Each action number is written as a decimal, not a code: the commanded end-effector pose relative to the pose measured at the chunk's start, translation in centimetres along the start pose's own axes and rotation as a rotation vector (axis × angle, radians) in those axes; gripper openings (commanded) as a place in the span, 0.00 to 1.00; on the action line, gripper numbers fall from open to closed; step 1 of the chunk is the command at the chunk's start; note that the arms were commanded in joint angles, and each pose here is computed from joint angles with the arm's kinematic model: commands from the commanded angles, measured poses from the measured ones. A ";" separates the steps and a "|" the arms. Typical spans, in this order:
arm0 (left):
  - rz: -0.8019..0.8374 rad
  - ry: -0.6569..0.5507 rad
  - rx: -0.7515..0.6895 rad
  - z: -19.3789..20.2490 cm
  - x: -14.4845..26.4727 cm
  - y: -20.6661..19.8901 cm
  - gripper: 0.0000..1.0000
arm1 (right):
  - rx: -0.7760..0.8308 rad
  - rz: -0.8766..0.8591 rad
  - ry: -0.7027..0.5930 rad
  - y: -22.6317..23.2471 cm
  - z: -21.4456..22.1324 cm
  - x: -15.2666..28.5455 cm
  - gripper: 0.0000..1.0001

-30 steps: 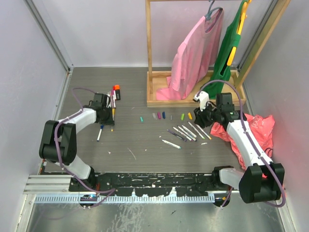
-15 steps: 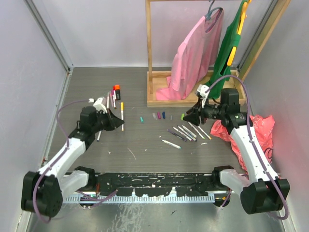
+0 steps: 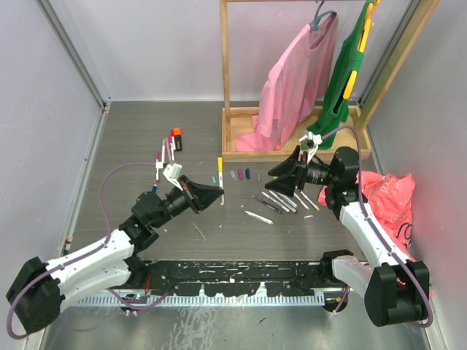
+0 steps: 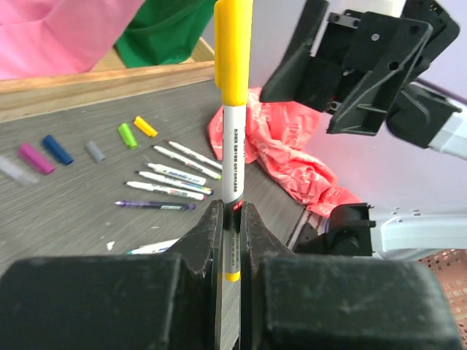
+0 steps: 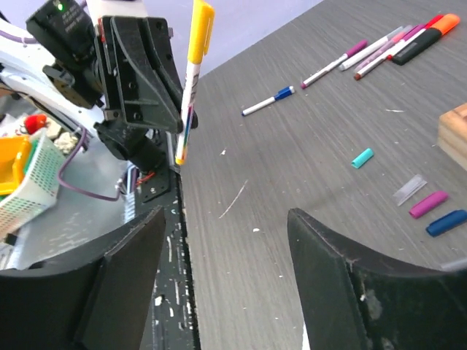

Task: Open the pen caps
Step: Pick up the pen from the center of the board.

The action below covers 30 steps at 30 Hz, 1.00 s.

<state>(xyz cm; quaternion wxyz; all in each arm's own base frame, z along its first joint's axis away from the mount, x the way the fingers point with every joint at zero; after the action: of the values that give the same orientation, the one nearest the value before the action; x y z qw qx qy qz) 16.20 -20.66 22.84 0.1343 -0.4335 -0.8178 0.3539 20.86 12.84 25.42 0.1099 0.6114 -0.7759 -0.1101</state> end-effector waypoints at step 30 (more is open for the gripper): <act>0.092 -0.252 0.016 5.2 -9.0 -7.7 0.00 | -0.056 -0.064 -0.060 1.6 -0.2 -2.7 0.61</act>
<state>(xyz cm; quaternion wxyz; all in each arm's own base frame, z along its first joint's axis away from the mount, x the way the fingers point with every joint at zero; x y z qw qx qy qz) 13.75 -32.51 21.73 0.0760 -0.4222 -0.8241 0.3699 19.62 15.63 25.67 0.1193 0.6318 -0.7463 -0.1724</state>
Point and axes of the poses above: each gripper's point midway between its finger pads, its own x axis back along the fingers, its own y axis along the line the jaws close on, z = x × y, the point moved 7 cm from there along x, back along the fingers, and after that the axes turned 6 degrees about x, right-handed, at the moved point
